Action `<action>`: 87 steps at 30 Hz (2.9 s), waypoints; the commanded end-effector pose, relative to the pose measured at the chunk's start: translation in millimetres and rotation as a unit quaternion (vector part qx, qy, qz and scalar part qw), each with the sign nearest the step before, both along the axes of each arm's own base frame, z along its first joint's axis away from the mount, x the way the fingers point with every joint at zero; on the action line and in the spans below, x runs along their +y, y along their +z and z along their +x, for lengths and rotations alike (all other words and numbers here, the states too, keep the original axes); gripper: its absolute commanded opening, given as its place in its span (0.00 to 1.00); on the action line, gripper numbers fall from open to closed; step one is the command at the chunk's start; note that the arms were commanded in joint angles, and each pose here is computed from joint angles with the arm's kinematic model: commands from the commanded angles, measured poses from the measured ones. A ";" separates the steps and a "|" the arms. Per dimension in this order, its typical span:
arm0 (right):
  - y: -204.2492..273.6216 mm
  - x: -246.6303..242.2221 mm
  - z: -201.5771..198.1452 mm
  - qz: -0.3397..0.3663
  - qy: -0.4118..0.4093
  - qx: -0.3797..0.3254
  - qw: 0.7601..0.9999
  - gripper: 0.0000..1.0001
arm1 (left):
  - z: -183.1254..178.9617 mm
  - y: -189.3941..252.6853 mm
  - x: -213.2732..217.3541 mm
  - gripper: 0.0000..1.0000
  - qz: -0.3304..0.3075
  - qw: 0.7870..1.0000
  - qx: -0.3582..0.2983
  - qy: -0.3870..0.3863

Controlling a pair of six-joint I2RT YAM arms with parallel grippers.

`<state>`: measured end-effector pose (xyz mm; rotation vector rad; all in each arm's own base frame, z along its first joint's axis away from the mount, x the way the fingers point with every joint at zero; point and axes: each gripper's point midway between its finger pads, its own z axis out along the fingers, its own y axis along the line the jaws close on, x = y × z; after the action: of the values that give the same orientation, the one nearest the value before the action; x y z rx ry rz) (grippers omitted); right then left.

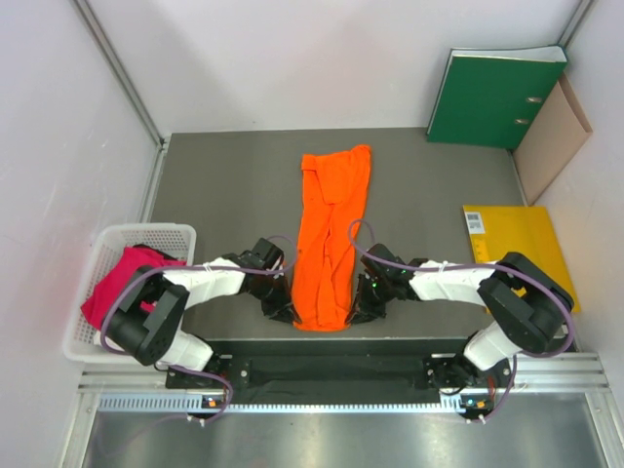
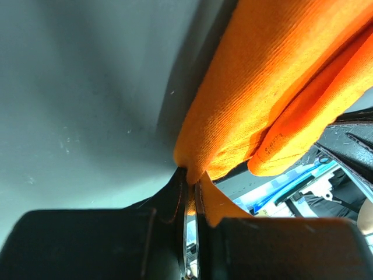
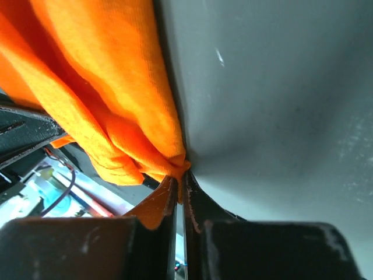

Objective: Fold and stack the t-shirts
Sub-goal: Grab the bottom of the folded rectangular tshirt with both arms, then fold the folded rectangular tshirt in 1/3 of the way

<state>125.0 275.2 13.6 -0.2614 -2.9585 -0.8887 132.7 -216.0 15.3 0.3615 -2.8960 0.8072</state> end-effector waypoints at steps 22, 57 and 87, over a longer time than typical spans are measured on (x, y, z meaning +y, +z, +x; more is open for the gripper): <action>32.3 -17.1 -18.2 0.006 0.072 -0.062 0.995 0.00 | -26.6 40.7 -17.4 0.00 -0.004 0.999 -0.035 -0.023; 105.9 -15.1 239.5 -0.148 0.066 -0.293 0.942 0.02 | 215.7 99.7 -20.7 0.00 0.055 0.983 -0.173 -0.008; 55.4 -37.3 180.9 -0.038 -0.050 -0.208 0.976 0.77 | 185.7 59.3 13.3 0.95 0.002 0.986 -0.165 0.033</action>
<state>336.0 215.9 99.8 -0.1769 -3.6326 -0.7087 310.8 -190.9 69.9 0.3190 -3.1990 0.8085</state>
